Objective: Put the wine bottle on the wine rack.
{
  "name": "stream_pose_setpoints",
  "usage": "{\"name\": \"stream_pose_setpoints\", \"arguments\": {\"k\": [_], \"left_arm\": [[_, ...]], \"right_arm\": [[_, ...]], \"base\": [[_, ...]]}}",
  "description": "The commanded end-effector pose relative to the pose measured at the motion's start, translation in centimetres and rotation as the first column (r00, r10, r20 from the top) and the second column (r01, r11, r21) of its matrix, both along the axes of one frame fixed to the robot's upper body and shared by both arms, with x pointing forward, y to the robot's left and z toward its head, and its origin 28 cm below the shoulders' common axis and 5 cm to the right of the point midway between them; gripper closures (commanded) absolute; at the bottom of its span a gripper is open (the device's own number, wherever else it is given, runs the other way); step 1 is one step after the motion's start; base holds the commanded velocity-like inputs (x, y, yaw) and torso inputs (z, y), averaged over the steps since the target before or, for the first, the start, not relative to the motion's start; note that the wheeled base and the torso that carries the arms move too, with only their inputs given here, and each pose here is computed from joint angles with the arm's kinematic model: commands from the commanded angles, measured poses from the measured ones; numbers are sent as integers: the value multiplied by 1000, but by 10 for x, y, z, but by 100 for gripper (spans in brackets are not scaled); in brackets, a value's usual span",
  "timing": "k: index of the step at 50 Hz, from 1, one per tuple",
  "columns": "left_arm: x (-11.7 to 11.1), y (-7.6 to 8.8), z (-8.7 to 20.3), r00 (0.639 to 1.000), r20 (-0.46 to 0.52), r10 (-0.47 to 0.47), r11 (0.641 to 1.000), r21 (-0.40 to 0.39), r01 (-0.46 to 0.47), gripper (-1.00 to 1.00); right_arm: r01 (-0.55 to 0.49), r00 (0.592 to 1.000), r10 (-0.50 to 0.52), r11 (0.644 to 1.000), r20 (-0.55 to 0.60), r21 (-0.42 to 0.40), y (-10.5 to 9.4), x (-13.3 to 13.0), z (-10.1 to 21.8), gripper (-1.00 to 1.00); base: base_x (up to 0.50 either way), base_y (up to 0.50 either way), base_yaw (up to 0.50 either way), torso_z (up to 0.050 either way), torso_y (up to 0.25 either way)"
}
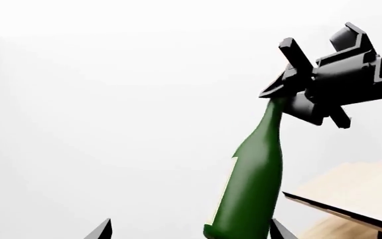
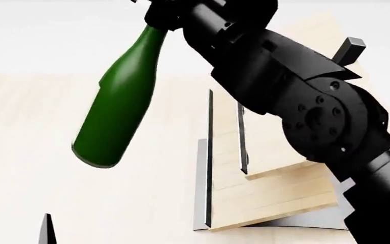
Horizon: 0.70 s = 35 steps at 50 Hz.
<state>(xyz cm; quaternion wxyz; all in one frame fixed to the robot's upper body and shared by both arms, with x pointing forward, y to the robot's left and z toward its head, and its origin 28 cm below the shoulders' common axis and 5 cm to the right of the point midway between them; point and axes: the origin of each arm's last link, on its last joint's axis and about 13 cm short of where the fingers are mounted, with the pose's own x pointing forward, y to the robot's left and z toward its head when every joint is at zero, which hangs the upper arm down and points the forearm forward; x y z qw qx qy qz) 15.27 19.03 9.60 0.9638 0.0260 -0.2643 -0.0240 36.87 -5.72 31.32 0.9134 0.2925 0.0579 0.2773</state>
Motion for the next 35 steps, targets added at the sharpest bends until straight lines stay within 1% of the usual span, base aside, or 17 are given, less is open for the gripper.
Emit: {"name": "stream_pose_setpoints", "arguments": {"k": [1, 4, 5, 9, 10, 11, 15, 16, 17, 21, 23, 31, 35], "left_arm": [[0, -1, -1, 1000, -1, -2, 1000, 2, 2, -100], [0, -1, -1, 1000, -1, -2, 1000, 3, 2, -100], [0, 0, -1, 1000, -2, -1, 1000, 2, 1, -100], [0, 0, -1, 1000, -2, -1, 1000, 3, 1, -100], [0, 0, -1, 1000, -2, -1, 1000, 3, 1, -100], [0, 0, -1, 1000, -3, -1, 1000, 2, 1, -100], [1, 0, -1, 1000, -2, 0, 1000, 2, 0, -100], [1, 0, -1, 1000, -3, -1, 1000, 2, 1, -100], [1, -1, -2, 1000, -3, -1, 1000, 3, 1, -100], [1, -1, -2, 1000, -3, -2, 1000, 4, 2, -100], [1, -1, -2, 1000, -4, -2, 1000, 4, 2, -100], [1, -1, -1, 1000, -4, 0, 1000, 5, 0, -100], [1, -2, -1, 1000, -5, -2, 1000, 8, 2, -100]], "right_arm": [[126, 991, -114, 972, -73, 200, -25, 6, 16, 100], [138, 989, -123, 966, -81, 217, -29, 6, 15, 100], [147, 987, -127, 959, -94, 243, -32, 6, 15, 100], [169, 985, -149, 946, -89, 275, -39, 3, 17, 100], [185, 982, -161, 936, -102, 300, -43, 1, 18, 100], [178, 983, -158, 937, -89, 301, -45, -1, 19, 100], [208, 978, -186, 912, -97, 354, -56, -9, 24, 100], [212, 977, -191, 911, -93, 354, -58, -10, 25, 100], [230, 973, -209, 898, -96, 376, -63, -12, 27, 100], [247, 969, -233, 893, -84, 377, -71, -15, 28, 100], [267, 964, -253, 883, -86, 386, -78, -16, 26, 100], [352, 935, -331, 826, -128, 440, -106, -17, 21, 100], [373, 926, -352, 809, -134, 455, -117, -20, 20, 100]], "base": [[0, 0, 0, 0, 0], [0, 0, 0, 0, 3], [0, 0, 0, 0, 0], [0, 0, 0, 0, 0], [0, 0, 0, 0, 0], [0, 0, 0, 0, 0], [0, 0, 0, 0, 0], [0, 0, 0, 0, 0], [0, 0, 0, 0, 10], [0, 0, 0, 0, 0], [0, 0, 0, 0, 0], [0, 0, 0, 0, 0], [0, 0, 0, 0, 3]]}}
